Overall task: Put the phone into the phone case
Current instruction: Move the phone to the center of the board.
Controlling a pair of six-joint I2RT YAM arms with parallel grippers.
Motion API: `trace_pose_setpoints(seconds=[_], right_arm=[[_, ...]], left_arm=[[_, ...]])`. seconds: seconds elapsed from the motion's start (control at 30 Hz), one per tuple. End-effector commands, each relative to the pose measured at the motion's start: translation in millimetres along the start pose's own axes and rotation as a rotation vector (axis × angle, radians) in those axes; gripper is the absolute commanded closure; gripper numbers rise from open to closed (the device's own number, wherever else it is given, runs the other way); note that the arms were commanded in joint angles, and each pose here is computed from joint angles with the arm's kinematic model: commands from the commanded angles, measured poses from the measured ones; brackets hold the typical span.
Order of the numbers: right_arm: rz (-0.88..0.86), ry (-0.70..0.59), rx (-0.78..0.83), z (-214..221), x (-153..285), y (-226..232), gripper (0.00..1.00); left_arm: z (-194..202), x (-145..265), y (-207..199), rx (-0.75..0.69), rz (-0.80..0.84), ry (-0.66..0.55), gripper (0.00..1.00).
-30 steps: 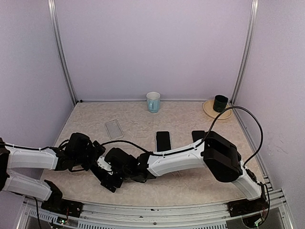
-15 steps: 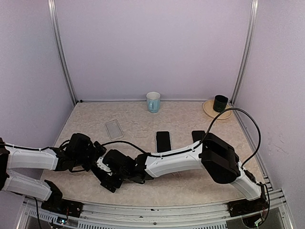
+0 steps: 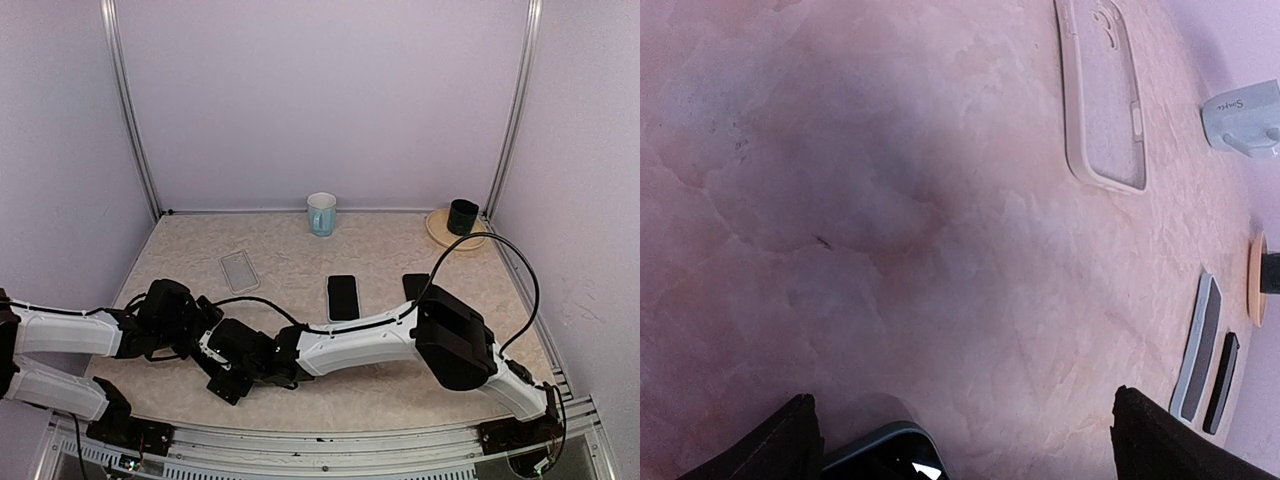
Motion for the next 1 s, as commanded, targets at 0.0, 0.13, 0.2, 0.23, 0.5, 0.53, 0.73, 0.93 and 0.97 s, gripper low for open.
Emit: trace_pose_setpoints(seconds=[0.0, 0.13, 0.2, 0.23, 0.5, 0.53, 0.73, 0.93, 0.97], right_arm=[[0.082, 0.121, 0.016, 27.8, -13.7, 0.3, 0.00], [0.091, 0.110, 0.013, 30.1, -4.5, -8.6, 0.00], [0.030, 0.080, 0.007, 34.1, 2.1, -13.2, 0.00], [-0.008, 0.063, 0.003, 36.4, 5.2, -15.2, 0.02], [-0.113, 0.039, 0.013, 60.1, 16.4, -36.3, 0.13], [-0.112, 0.039, 0.023, 61.9, 17.5, -37.8, 0.13], [-0.170, 0.025, 0.052, 69.3, 20.9, -38.6, 0.20], [-0.194, 0.029, 0.085, 79.6, 26.7, -42.0, 0.28], [-0.179, 0.017, 0.091, 79.7, 28.3, -43.9, 0.28]], left_arm=[[9.7, -0.5, 15.5, -0.003, -0.083, 0.058, 0.02], [9.9, 0.7, 13.3, -0.006, -0.063, 0.064, 0.02], [10.3, 0.5, 12.1, -0.005, -0.048, 0.070, 0.02], [11.1, 0.5, 12.5, -0.009, -0.047, 0.077, 0.02], [14.2, -1.9, 3.1, -0.015, 0.039, 0.113, 0.02], [14.9, -2.5, 2.1, -0.015, 0.046, 0.118, 0.02], [19.2, -6.4, 1.6, -0.022, 0.045, 0.139, 0.02], [16.7, -2.9, -2.2, -0.026, 0.062, 0.125, 0.03], [16.1, -2.0, -3.6, -0.029, 0.067, 0.121, 0.02]])
Point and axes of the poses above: each gripper's point midway between its finger pads, its own x axis back along the fingers, its own y axis along the line the jaws close on, z = x × y, the point moved 9 cm from there along x, back along the fingers, and after that the axes turned 7 degrees about x, right-handed, at the moved point
